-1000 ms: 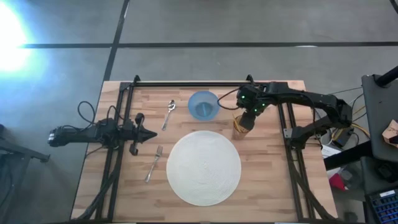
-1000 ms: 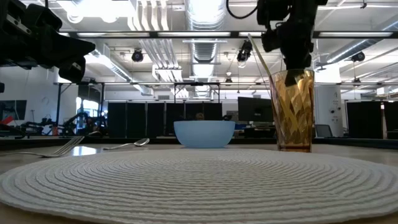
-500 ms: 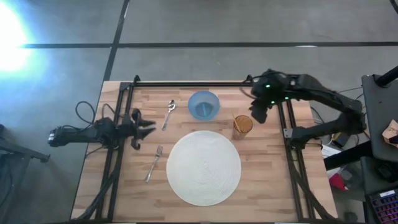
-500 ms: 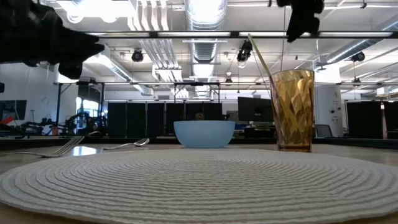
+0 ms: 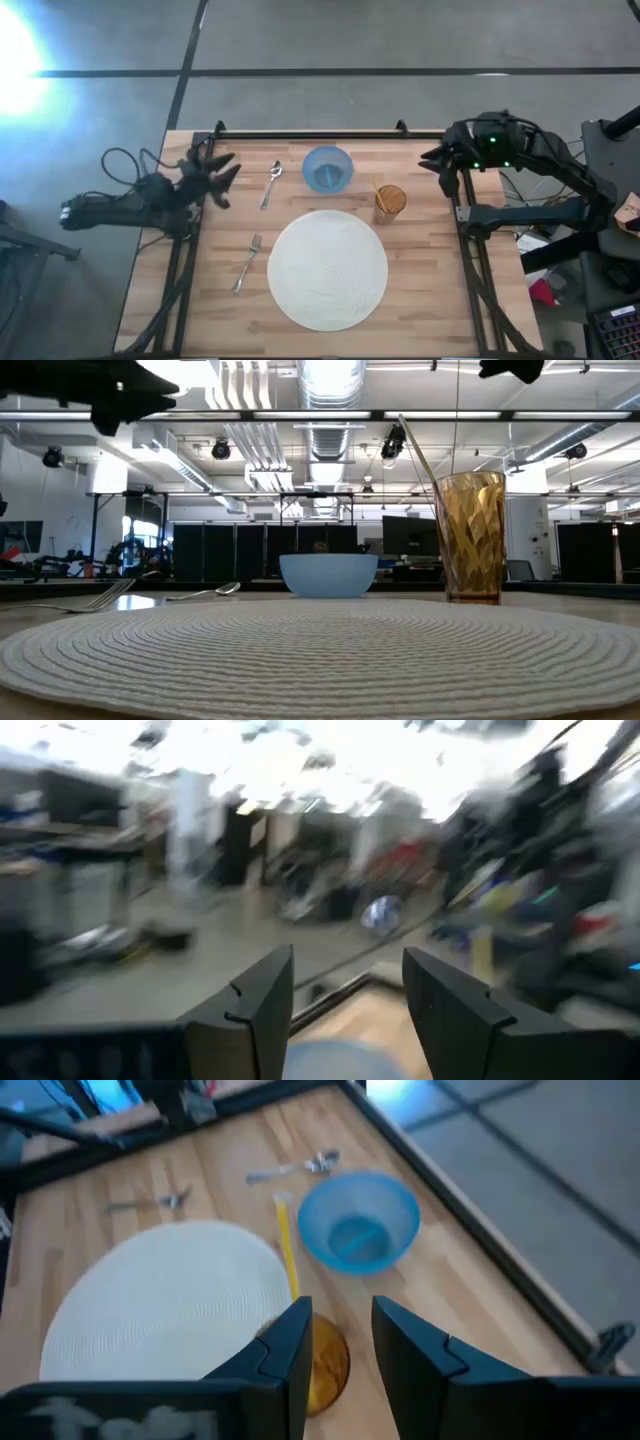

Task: Pick & Place Utensil
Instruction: Put the blue bowl on the white mat

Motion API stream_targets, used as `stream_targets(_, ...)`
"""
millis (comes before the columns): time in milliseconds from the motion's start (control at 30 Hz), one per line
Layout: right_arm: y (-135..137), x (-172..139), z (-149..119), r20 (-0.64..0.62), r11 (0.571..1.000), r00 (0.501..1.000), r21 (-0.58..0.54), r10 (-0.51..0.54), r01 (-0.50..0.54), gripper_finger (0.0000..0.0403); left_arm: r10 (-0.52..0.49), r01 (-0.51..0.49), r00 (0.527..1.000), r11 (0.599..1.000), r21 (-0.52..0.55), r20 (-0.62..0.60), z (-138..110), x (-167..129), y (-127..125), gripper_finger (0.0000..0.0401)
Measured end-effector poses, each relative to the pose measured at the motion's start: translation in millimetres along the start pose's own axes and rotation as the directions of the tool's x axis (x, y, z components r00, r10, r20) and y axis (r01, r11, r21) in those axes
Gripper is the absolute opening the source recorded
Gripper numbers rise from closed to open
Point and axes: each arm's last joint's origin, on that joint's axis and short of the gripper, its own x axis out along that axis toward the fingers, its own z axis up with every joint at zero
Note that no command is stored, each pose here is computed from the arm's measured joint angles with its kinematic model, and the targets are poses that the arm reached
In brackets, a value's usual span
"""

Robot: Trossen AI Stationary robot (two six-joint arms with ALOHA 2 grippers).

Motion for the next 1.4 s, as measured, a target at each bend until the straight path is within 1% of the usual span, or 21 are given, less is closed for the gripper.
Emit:
stream_targets(67, 0, -3, -1, 0.023, 1.000, 1.000, -0.015, 0.003, -0.003, 0.0097, 0.080, -0.078, 0.994, 0.996, 0.040, -0.072, 11, 14, -3, 0.0181)
stream_targets(133, 0, -4, -1, 0.023, 1.000, 1.000, -0.031, 0.003, -0.003, 0.0094, 0.156, -0.150, 0.978, 0.987, 0.058, -0.135, 23, 29, -3, 0.0182)
stream_targets(233, 0, -3, -1, 0.020, 0.999, 1.000, -0.039, 0.003, -0.002, 0.0091, 0.256, -0.252, 0.939, 0.967, 0.049, -0.231, 38, 52, 0, 0.0182)
stream_targets(300, 0, -2, -1, 0.014, 0.999, 1.000, -0.043, 0.002, -0.002, 0.0088, 0.288, -0.295, 0.907, 0.955, 0.026, -0.307, 44, 65, 5, 0.0183)
stream_targets(367, 0, 0, -1, 0.005, 0.999, 1.000, -0.047, 0.001, -0.001, 0.0085, 0.289, -0.313, 0.878, 0.950, -0.002, -0.380, 45, 77, 9, 0.0183)
stream_targets(433, 0, 1, -1, -0.003, 0.998, 1.000, -0.058, 0.000, 0.000, 0.0083, 0.266, -0.311, 0.855, 0.950, -0.029, -0.445, 40, 89, 12, 0.0183)
stream_targets(533, 0, 5, 0, -0.013, 0.998, 1.000, -0.060, -0.001, 0.001, 0.0080, 0.254, -0.327, 0.847, 0.942, -0.081, -0.467, 37, 106, 15, 0.0183)
stream_targets(667, 0, 10, 1, -0.029, 0.998, 1.000, -0.065, -0.003, 0.001, 0.0077, 0.279, -0.387, 0.790, 0.917, -0.092, -0.546, 15, 123, 16, 0.0183)
stream_targets(767, 0, 14, 2, -0.041, 0.998, 0.999, -0.065, -0.005, 0.002, 0.0079, 0.285, -0.418, 0.769, 0.901, -0.113, -0.573, 3, 133, 15, 0.0183)
stream_targets(833, 0, 16, 3, -0.049, 0.998, 0.999, -0.068, -0.006, 0.003, 0.0082, 0.294, -0.437, 0.747, 0.893, -0.107, -0.597, -7, 140, 14, 0.0183)
stream_targets(900, 0, 19, 3, -0.057, 0.997, 0.998, -0.073, -0.007, 0.003, 0.0085, 0.295, -0.449, 0.735, 0.887, -0.112, -0.611, -15, 147, 13, 0.0181)
stream_targets(1067, -1, 25, 5, -0.077, 0.997, 0.997, -0.083, -0.009, 0.003, 0.0089, 0.304, -0.471, 0.706, 0.876, -0.103, -0.640, -27, 166, 11, 0.0181)
stream_targets(1267, -1, 31, 6, -0.095, 0.997, 0.995, -0.083, -0.011, 0.004, 0.0081, 0.309, -0.471, 0.688, 0.878, -0.080, -0.657, -30, 196, 6, 0.0182)
stream_targets(1400, -1, 30, 6, -0.094, 0.996, 0.996, -0.090, -0.011, 0.003, 0.0074, 0.317, -0.484, 0.655, 0.873, -0.059, -0.686, -32, 214, 7, 0.0181)
